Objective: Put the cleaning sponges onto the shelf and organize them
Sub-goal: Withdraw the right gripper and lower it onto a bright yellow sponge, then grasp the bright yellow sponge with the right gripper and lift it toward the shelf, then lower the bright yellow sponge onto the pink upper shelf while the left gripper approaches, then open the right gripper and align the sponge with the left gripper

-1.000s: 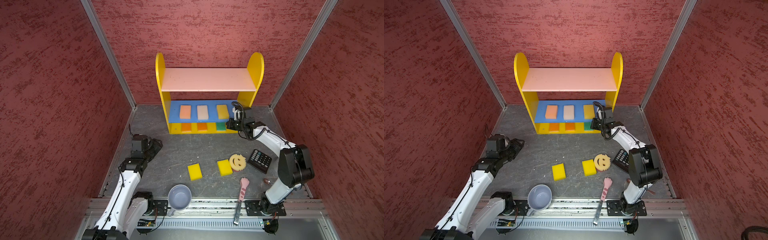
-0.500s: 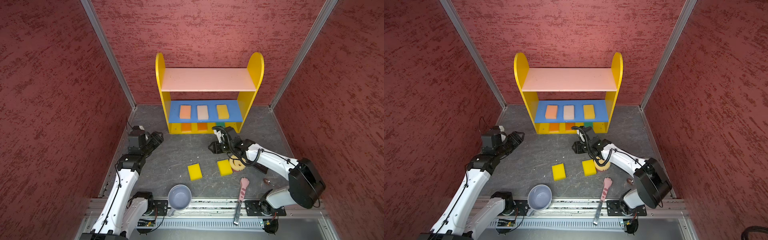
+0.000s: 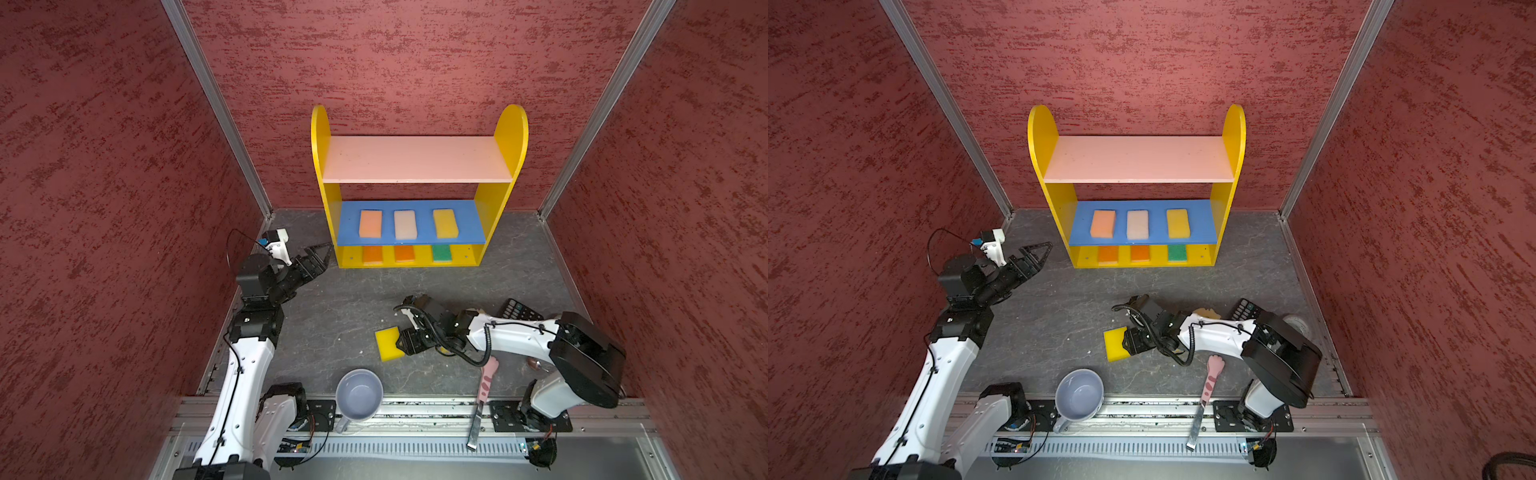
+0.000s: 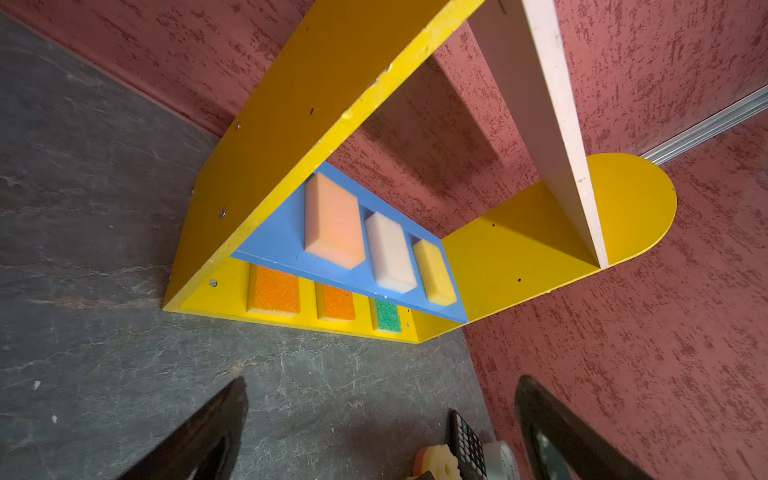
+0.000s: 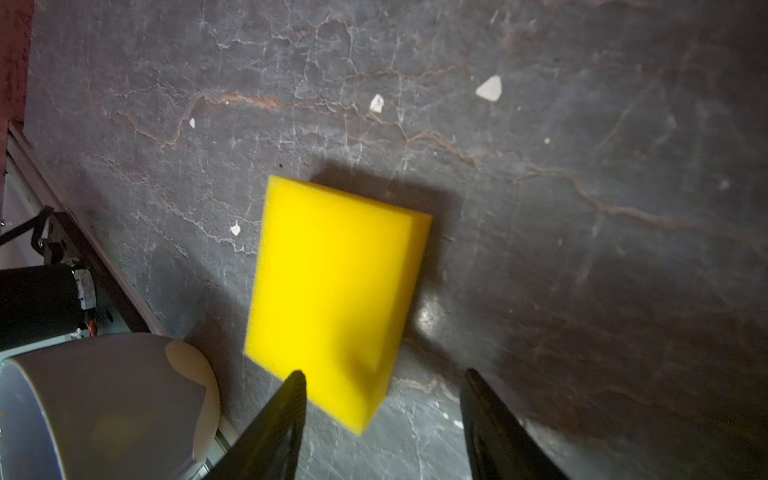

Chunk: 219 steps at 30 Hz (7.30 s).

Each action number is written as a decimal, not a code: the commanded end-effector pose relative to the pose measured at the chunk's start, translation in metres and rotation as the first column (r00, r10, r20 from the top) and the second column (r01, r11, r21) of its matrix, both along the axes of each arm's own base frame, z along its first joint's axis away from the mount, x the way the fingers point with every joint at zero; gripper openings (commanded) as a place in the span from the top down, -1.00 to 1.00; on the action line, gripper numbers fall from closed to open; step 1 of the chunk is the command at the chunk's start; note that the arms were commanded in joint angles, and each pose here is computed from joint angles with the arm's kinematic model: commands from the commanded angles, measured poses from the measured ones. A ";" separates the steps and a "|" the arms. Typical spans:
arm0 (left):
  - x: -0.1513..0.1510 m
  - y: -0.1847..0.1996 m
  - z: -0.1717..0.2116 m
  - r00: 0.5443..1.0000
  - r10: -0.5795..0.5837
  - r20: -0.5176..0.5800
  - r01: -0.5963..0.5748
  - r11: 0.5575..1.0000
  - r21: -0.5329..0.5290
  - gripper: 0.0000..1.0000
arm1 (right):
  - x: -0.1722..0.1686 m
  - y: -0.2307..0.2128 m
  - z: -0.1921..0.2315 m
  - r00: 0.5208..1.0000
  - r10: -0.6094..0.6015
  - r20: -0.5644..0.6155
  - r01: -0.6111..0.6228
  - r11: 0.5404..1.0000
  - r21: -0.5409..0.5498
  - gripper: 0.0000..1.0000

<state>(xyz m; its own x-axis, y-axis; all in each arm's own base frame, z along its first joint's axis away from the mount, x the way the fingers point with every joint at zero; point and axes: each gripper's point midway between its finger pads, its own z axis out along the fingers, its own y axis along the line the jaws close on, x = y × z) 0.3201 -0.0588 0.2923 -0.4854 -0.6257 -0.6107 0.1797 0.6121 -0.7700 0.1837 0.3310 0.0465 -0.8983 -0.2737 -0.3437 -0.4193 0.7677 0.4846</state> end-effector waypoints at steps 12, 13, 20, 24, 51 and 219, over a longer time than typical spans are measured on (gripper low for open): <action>-0.015 -0.012 0.003 0.991 -0.099 -0.096 0.100 0.995 0.014 -0.25 | 0.025 0.045 0.006 0.999 -0.033 -0.013 0.035 0.994 0.102 0.89; -0.017 -0.014 0.003 0.989 -0.102 -0.103 0.105 0.994 0.028 -0.25 | 0.030 0.049 0.012 1.000 -0.029 0.001 0.028 0.994 0.108 0.94; -0.031 -0.030 0.031 0.996 -0.055 -0.066 0.070 0.969 0.235 -0.23 | 0.084 0.054 0.082 0.982 -0.011 0.189 -0.006 0.996 0.087 1.00; -0.031 -0.020 0.054 0.999 0.045 0.004 -0.043 0.930 0.366 -0.25 | 0.127 0.041 0.151 0.937 -0.058 0.344 0.027 0.995 0.094 1.00; 0.040 -0.109 0.298 0.822 -0.079 0.563 -0.198 0.889 0.413 -0.26 | 0.259 0.008 0.506 0.366 -0.420 0.831 0.057 0.901 0.430 1.00; 0.183 -0.070 0.172 0.969 0.222 0.105 -0.242 0.933 0.266 -0.07 | 0.331 0.051 0.376 0.704 -0.421 0.572 0.083 0.849 0.522 0.25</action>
<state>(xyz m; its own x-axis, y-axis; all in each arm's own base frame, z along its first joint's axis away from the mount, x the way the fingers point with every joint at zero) 0.5106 -0.1336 0.4577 -0.3034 -0.5101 -0.8048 0.0556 0.8337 -0.5494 0.4934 0.3886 0.4644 -0.3566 0.2887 -0.8885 -0.6514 0.6049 0.4580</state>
